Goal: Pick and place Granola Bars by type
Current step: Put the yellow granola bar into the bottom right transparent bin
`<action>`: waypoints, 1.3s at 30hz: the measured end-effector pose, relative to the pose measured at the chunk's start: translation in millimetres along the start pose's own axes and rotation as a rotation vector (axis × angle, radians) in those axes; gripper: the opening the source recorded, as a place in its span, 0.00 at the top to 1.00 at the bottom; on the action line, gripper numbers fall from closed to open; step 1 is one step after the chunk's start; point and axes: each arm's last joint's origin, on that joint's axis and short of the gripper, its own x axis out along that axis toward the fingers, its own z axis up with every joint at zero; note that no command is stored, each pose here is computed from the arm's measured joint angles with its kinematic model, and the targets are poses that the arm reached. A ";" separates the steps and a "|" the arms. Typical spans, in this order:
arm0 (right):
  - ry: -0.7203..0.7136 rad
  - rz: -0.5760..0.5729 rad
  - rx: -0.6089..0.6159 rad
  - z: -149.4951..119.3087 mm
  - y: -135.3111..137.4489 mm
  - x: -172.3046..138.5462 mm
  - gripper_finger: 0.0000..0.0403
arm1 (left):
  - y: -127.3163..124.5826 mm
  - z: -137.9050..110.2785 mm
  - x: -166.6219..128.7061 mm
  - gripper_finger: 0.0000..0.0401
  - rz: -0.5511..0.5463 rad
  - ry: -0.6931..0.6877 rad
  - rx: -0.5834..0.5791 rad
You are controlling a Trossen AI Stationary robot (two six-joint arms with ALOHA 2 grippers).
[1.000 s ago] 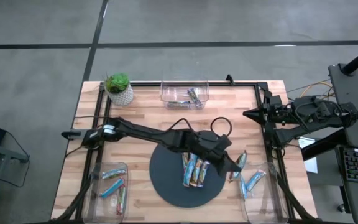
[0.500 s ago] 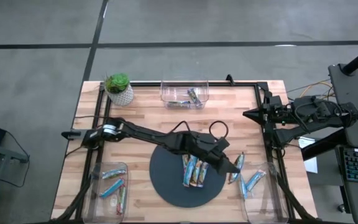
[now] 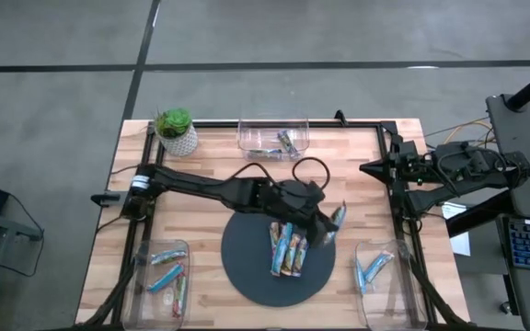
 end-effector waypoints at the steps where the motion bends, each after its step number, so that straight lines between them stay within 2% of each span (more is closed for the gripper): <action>1: -0.002 0.001 0.002 0.2 0.2 0.2 0.98 | -0.3 2.0 -4.6 0.83 0.026 -0.006 0.023; 6: -0.028 0.009 0.012 3.5 2.8 4.0 0.98 | -0.1 11.1 -23.2 0.83 0.119 -0.025 0.129; 11: -0.068 0.023 0.026 8.7 7.5 11.0 0.98 | -2.5 29.3 -45.7 0.83 0.182 -0.111 0.219; 16: -0.125 0.043 0.047 15.6 13.4 19.4 0.98 | -0.7 46.5 -65.7 0.83 0.230 -0.169 0.277; 22: -0.141 0.047 0.037 18.1 18.9 30.8 0.96 | 0.2 56.1 -86.3 0.83 0.289 -0.176 0.344; 29: -0.138 0.048 0.059 19.7 25.2 44.9 0.78 | -0.3 59.1 -92.0 0.83 0.311 -0.184 0.403; 34: -0.137 0.027 0.063 31.0 30.5 57.2 0.60 | -0.5 59.3 -92.5 0.83 0.313 -0.182 0.421; 39: -0.151 0.005 0.070 46.7 33.7 64.8 0.47 | -0.4 59.1 -92.7 0.83 0.322 -0.169 0.491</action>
